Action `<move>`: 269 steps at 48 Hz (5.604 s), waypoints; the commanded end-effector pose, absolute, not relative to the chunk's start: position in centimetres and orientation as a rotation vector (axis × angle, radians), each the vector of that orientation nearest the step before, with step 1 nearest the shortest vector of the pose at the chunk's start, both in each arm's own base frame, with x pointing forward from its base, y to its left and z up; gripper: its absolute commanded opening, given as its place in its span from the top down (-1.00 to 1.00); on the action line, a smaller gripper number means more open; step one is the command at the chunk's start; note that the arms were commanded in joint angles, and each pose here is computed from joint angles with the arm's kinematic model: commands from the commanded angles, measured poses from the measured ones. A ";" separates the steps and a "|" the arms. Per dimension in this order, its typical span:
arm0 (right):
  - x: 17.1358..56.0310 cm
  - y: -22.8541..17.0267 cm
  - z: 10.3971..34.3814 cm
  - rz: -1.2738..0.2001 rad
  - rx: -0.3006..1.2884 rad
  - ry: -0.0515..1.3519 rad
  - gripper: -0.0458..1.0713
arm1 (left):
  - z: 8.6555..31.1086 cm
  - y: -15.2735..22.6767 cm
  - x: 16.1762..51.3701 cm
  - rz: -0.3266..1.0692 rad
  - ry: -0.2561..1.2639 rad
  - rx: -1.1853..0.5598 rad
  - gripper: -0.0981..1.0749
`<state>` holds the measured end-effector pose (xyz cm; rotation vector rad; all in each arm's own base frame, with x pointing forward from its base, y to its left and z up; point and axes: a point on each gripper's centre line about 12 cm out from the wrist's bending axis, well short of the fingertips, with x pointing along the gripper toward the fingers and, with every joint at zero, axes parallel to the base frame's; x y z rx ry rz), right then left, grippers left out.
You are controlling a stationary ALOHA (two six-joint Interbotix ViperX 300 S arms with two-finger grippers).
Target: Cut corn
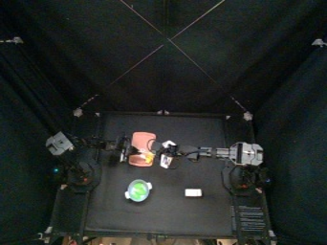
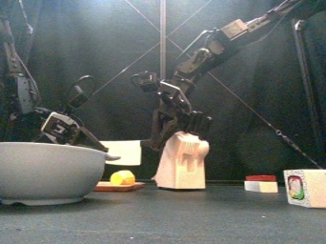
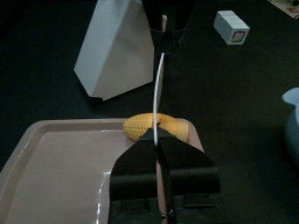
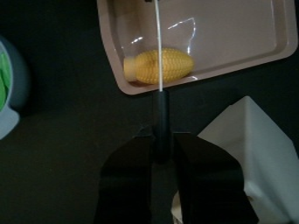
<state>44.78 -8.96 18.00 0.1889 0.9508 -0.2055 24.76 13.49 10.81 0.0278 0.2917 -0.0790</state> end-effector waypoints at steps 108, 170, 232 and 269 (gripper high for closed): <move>46.8 -9.7 16.2 -0.212 0.205 0.958 0.14 | 8.8 14.4 25.7 -0.079 0.325 -0.019 0.50; 46.9 -9.5 13.1 -0.213 0.241 1.022 0.15 | 8.6 14.4 25.6 -0.078 0.334 -0.023 0.50; 47.8 -8.6 14.1 -0.183 0.266 1.112 0.16 | 8.5 14.3 25.7 -0.085 0.340 -0.020 0.50; 48.9 -9.4 14.3 -0.184 0.139 1.235 0.16 | 8.5 14.2 25.7 -0.084 0.342 -0.020 0.50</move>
